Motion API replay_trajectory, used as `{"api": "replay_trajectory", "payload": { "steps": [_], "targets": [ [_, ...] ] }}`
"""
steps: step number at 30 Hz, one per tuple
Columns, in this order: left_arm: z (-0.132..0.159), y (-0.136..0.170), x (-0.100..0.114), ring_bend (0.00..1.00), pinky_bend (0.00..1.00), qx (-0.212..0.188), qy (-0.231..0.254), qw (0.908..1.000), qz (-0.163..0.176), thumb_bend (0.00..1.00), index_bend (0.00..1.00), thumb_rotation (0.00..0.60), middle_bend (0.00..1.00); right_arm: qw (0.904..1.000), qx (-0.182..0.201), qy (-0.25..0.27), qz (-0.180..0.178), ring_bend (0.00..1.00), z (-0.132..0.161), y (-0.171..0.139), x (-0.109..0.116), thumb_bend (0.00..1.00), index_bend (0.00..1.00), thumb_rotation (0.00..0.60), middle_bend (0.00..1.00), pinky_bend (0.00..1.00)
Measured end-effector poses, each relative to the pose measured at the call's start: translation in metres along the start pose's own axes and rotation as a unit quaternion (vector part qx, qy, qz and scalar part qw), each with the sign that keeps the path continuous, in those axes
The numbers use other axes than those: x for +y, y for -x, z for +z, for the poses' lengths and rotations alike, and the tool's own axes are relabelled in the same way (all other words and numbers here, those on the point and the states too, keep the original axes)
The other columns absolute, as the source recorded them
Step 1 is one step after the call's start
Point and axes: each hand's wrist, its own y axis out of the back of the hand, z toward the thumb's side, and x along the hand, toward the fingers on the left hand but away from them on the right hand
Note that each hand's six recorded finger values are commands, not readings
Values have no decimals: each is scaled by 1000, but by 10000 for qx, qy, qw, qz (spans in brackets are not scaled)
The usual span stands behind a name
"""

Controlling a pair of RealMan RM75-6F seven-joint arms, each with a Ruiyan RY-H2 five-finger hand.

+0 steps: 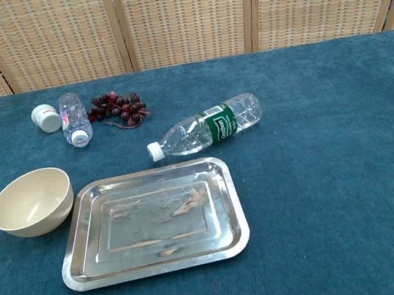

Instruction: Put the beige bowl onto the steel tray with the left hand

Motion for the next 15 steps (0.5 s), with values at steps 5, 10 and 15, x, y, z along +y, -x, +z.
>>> {"api": "replay_trajectory", "payload": {
  "steps": [5,10,15],
  "targets": [
    [0,-1,-3,0,0,-6,-24,10000,-63,0,0,600,0,10000,-1,-11,19,0,0,0,-1,0,0,600,0,0],
    [1,-8,-11,0,0,-94,-47,9996,-244,0,0,600,0,10000,-44,-32,43,0,-1,2,-3,0,0,600,0,0],
    [2,-26,-27,0,0,-475,-196,9971,-558,0,0,600,0,9998,-158,-106,82,0,-5,7,-7,0,0,600,0,0]
  ]
}}
